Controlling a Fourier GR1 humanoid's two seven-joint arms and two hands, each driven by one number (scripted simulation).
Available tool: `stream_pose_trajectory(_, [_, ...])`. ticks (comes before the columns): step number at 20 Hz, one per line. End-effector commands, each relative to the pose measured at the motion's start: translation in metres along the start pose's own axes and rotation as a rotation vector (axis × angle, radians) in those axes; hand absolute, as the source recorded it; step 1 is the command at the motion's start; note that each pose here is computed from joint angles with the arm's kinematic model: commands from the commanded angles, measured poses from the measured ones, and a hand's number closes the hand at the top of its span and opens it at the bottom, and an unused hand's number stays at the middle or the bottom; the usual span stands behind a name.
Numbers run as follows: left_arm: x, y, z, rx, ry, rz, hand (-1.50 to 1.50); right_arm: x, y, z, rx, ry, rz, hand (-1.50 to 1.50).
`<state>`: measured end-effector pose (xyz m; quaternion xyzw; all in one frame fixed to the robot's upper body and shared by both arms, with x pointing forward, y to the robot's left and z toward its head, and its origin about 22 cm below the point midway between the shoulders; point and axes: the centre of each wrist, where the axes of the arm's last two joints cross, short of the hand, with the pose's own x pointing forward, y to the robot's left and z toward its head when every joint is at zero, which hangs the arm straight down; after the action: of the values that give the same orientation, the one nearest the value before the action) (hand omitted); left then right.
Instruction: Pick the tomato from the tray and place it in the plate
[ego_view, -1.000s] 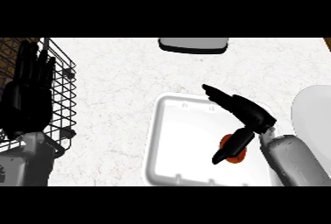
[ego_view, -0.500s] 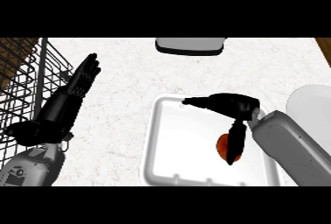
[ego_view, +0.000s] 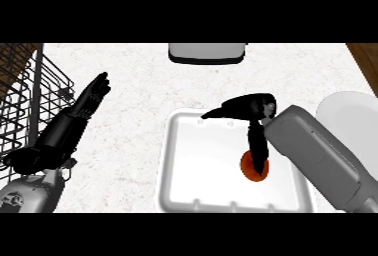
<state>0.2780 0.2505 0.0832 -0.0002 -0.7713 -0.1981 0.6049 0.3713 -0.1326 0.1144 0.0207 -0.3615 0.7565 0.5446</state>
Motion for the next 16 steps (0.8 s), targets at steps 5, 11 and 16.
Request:
stream_pose_trajectory(5, [-0.015, -0.007, 0.012, -0.009, 0.032, 0.01, 0.0, 0.008, -0.034, 0.002, 0.228, 0.143, 0.058, -1.5])
stream_pose_trajectory(11, [-0.016, 0.011, 0.006, 0.0, 0.014, 0.01, 0.0, 0.008, -0.056, 0.006, 0.187, 0.231, 0.043, -1.5])
stream_pose_trajectory(16, [-0.005, 0.004, 0.01, -0.003, 0.009, -0.028, 0.0, -0.01, -0.062, 0.0, 0.166, 0.243, -0.025, -1.5])
